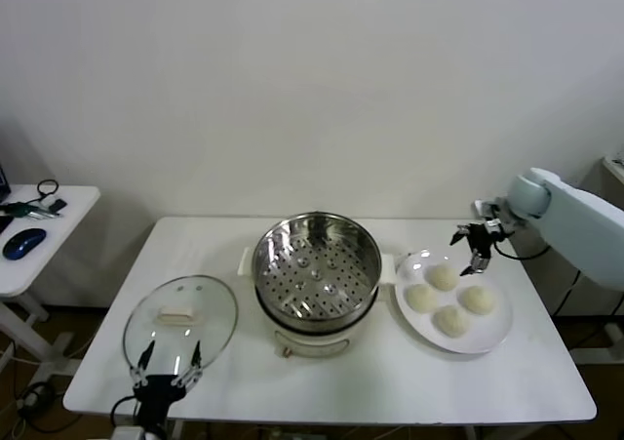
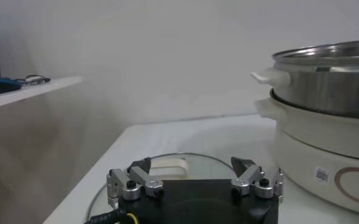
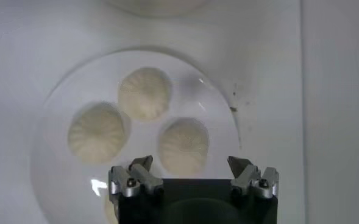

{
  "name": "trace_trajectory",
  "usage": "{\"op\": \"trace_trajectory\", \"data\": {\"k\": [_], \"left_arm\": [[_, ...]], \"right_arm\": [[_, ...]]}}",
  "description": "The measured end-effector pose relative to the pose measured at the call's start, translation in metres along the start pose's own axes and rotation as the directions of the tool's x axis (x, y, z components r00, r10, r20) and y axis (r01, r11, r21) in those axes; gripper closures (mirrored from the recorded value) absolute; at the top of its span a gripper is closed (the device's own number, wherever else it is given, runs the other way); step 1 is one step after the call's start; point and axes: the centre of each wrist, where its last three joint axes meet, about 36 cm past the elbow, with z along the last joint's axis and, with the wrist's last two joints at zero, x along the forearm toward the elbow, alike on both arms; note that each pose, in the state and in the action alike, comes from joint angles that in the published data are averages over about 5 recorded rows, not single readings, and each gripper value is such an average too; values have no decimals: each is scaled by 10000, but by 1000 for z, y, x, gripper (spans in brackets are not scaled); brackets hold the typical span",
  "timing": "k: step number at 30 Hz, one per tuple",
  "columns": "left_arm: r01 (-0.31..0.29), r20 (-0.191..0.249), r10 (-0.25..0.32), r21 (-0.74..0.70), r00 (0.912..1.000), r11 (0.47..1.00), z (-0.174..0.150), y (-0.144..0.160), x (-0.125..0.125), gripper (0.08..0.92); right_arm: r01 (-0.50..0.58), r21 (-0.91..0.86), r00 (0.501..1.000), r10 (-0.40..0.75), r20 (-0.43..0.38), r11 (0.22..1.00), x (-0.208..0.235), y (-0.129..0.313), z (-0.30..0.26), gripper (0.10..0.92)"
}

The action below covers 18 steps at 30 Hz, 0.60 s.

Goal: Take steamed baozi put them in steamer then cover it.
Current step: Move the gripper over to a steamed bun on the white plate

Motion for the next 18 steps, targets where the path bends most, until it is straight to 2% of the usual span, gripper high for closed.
{"op": "trace_trajectory", "data": {"k": [13, 18], "left_arm": [[-37, 11, 37, 116, 10000, 9999, 3, -5, 1, 177], [-25, -34, 25, 119, 10000, 9999, 4, -5, 2, 177]], "right_arm": [[14, -429, 9996, -25, -265, 9991, -40, -9, -6, 200], [143, -458, 9994, -157, -305, 9988, -49, -9, -10, 235]]}}
